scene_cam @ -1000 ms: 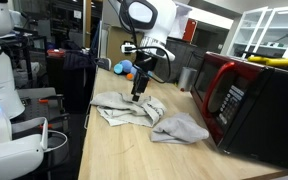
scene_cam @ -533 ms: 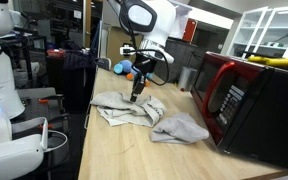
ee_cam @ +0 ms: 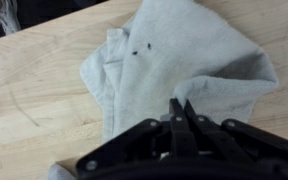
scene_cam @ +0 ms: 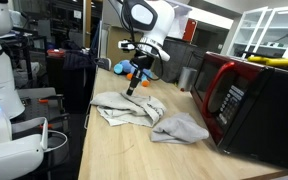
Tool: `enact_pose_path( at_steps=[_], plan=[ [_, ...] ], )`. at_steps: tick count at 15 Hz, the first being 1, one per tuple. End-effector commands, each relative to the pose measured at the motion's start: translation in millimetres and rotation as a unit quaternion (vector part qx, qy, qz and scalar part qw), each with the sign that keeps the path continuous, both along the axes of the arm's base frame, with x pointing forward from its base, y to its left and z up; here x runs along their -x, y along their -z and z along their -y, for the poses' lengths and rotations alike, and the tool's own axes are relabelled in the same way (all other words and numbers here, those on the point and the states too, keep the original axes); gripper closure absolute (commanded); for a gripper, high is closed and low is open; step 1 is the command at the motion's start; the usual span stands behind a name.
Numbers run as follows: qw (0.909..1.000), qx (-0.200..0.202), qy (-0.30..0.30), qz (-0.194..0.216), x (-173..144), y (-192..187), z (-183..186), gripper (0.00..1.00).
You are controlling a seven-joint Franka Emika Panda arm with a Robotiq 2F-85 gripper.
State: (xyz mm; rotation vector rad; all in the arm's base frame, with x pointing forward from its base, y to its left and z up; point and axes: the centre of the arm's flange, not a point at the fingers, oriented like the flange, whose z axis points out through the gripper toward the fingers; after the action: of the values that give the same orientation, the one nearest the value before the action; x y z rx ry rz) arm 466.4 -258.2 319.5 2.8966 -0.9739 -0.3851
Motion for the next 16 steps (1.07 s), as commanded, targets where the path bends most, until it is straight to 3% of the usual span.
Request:
enact_pose_path(
  at_steps=[1, 6, 16],
  plan=[
    [0.9988, -0.022, 0.038, -0.021, -29.7, -25.3, -39.0, 0.99],
    [0.9945, -0.038, 0.097, -0.013, -85.7, -40.3, -89.7, 0.99],
    [0.9845, -0.050, 0.119, 0.119, -167.6, -61.3, -134.7, 0.99]
  ],
)
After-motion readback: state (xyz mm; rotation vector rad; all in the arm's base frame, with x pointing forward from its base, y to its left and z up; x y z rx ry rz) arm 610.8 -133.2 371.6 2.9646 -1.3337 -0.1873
